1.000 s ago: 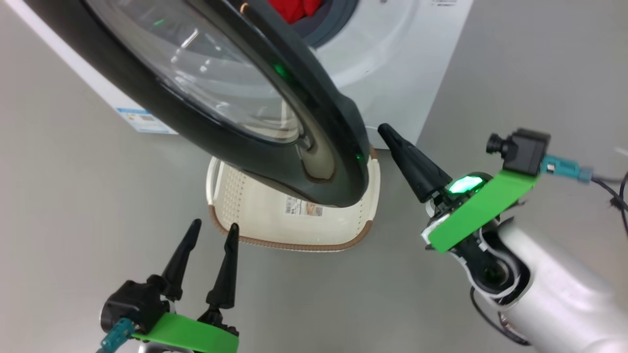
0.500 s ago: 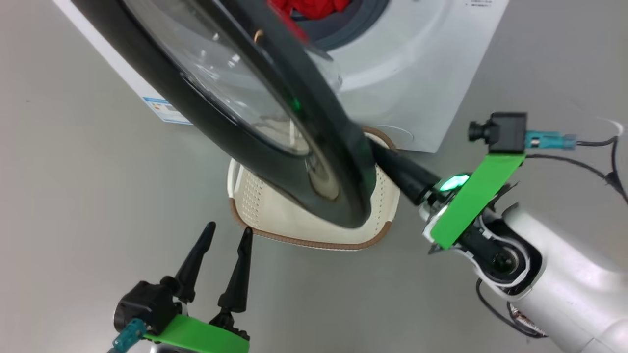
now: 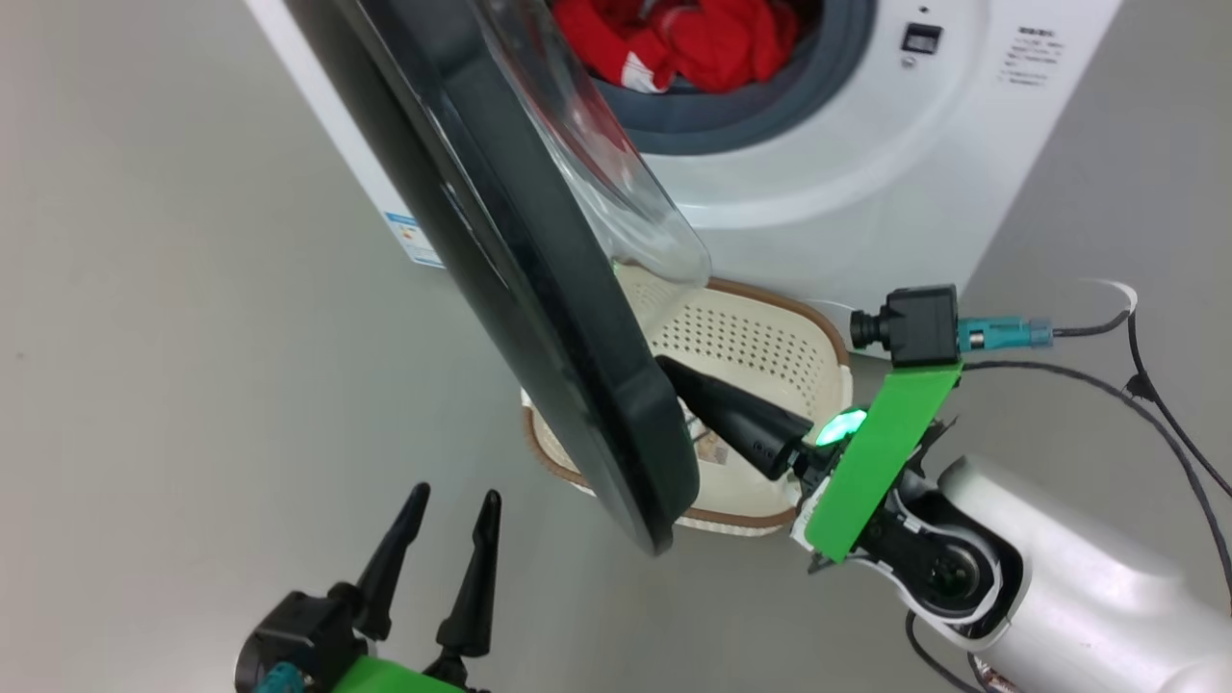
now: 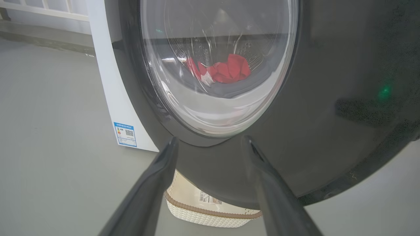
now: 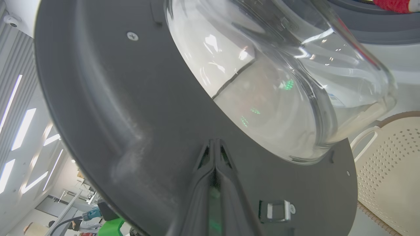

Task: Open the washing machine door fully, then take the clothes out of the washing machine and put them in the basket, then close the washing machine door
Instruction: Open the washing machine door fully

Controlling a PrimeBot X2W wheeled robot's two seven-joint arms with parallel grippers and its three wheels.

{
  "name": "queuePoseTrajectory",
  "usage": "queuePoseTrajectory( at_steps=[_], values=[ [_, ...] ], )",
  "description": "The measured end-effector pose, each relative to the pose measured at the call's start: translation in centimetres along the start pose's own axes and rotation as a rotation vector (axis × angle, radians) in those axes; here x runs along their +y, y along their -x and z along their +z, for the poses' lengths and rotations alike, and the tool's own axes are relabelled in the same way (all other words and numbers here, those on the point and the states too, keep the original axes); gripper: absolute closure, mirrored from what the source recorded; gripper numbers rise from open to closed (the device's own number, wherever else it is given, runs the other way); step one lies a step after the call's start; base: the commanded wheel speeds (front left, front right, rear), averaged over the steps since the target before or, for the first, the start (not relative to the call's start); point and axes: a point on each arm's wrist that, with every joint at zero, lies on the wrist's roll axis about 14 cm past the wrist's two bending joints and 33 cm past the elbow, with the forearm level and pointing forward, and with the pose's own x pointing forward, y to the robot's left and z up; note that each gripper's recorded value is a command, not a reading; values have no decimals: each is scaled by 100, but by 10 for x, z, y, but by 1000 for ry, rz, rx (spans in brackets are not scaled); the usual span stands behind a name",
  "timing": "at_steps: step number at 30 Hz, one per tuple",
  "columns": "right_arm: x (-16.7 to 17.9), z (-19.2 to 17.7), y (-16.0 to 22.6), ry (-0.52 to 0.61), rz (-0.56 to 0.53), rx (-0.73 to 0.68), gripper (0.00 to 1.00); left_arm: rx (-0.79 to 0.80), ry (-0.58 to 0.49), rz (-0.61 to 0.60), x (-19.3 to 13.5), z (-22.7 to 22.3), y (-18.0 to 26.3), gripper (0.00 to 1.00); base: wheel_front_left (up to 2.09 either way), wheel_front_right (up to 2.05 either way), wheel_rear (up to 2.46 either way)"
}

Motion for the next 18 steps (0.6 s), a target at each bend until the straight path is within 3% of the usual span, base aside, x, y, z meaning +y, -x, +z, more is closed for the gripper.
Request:
queuePoseTrajectory(
  at_steps=[18],
  values=[
    [70, -79, -33, -20, 148, 200, 100, -109, 6, 227, 56, 30, 69, 0, 0, 0, 0]
  ],
)
